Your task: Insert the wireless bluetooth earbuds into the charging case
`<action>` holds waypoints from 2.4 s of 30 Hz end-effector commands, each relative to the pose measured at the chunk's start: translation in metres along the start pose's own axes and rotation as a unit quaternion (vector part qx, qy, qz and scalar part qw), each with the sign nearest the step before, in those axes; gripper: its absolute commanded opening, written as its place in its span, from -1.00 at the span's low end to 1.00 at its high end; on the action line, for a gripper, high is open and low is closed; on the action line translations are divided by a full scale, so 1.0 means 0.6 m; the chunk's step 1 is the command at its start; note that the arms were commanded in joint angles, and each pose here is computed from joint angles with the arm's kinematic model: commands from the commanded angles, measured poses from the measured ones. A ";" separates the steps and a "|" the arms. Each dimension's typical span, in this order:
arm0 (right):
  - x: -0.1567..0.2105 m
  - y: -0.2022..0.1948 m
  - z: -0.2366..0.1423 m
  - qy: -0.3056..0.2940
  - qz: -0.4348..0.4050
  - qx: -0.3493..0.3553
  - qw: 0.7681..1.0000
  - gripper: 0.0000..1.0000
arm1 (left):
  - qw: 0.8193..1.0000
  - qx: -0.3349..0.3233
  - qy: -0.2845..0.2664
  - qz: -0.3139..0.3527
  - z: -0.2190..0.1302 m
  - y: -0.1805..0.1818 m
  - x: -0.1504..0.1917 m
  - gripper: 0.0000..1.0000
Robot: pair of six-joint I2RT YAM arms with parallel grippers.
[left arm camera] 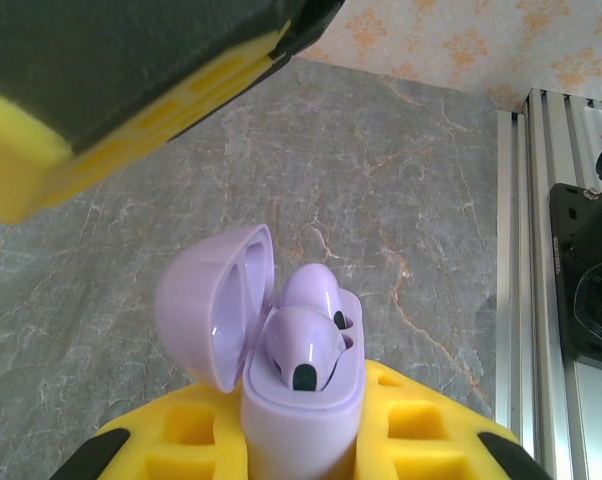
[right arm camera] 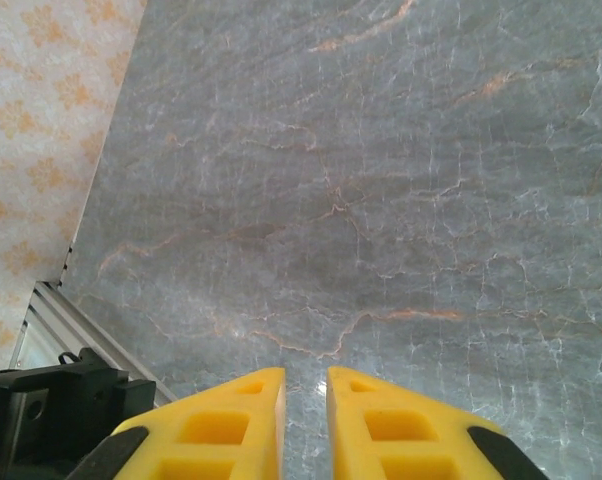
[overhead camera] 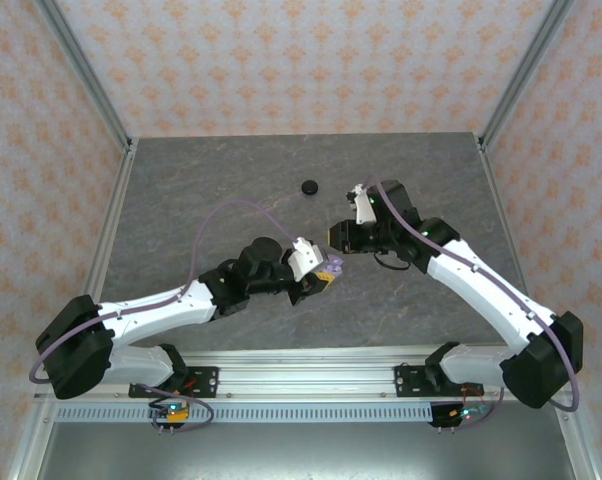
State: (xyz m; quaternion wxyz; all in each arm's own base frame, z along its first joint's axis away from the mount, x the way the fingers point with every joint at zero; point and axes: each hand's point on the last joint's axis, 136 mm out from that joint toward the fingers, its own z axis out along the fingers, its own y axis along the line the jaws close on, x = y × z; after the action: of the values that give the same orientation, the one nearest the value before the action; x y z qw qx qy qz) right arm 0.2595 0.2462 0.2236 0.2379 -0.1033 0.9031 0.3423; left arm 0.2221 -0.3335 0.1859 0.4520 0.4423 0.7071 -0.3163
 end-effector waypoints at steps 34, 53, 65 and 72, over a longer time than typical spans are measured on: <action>0.056 0.003 0.014 0.079 -0.009 -0.011 0.997 -0.61 | 0.994 -0.098 -0.031 -0.024 0.000 0.060 -0.046 -0.88; 0.002 -0.072 -0.039 -0.040 -0.001 0.143 0.989 -0.52 | 0.982 -0.153 -0.004 -0.106 0.008 0.110 -0.016 -0.82; -0.006 -0.176 -0.088 -0.112 0.096 0.228 0.963 -0.50 | 0.906 -0.235 0.045 -0.348 0.003 0.240 0.069 -0.84; 0.007 -0.213 -0.095 -0.123 0.125 0.246 0.953 -0.49 | 0.875 -0.243 0.076 -0.412 0.022 0.284 0.100 -0.79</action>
State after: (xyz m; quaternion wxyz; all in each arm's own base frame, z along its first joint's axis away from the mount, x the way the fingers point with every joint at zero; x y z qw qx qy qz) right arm 0.2782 0.1221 0.1861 0.3070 0.0932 0.9341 0.1565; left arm 0.3655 -0.2568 0.1198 0.3446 0.0415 0.9035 -0.2514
